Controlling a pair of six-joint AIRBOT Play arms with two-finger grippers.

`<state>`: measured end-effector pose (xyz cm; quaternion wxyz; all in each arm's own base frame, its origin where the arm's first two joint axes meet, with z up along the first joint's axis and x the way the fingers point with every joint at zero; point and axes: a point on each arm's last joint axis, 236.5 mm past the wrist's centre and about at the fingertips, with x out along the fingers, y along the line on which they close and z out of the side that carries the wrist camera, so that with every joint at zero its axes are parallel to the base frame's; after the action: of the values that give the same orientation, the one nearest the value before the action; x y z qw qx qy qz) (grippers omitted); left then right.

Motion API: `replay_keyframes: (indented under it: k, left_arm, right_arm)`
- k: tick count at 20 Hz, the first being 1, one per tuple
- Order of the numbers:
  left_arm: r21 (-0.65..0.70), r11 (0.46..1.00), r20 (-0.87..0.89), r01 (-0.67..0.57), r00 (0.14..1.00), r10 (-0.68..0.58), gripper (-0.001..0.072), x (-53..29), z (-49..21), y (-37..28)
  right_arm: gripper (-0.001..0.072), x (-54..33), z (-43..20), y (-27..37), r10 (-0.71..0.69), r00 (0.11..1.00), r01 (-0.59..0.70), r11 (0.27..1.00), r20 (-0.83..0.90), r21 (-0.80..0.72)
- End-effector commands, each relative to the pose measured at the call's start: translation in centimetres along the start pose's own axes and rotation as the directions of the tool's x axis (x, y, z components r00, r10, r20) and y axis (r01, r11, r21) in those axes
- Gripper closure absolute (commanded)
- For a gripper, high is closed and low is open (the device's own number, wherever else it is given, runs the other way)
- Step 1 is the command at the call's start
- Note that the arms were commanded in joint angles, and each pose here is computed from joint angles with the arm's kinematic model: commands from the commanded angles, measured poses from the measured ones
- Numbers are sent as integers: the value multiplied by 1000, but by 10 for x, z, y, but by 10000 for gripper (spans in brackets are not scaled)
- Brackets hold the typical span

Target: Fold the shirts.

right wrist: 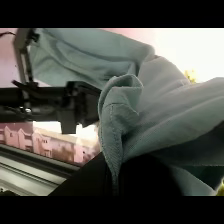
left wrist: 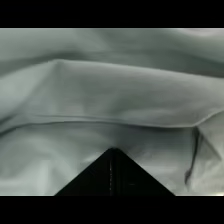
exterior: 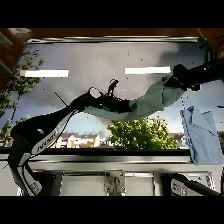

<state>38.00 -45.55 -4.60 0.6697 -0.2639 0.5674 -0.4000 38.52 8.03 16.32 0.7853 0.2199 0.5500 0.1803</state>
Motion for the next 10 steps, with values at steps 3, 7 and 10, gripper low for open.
replay_keyframes:
  k: [3, 7, 10]
  left_arm:
    - [-83, 989, -15, 118, 993, -120, 670, 45, -28, -28]
    - [-51, 995, 95, 90, 992, -85, 674, -29, 40, 4]
    - [28, 998, 229, -60, 972, 52, 674, -150, 100, 48]
  right_arm:
    - [652, -4, -13, 10, -71, 997, 71, 997, -4, -3]
    - [652, 36, -5, 46, -44, 999, 44, 995, 11, -90]
    - [652, 86, 10, 89, 28, 998, -19, 989, 61, -144]
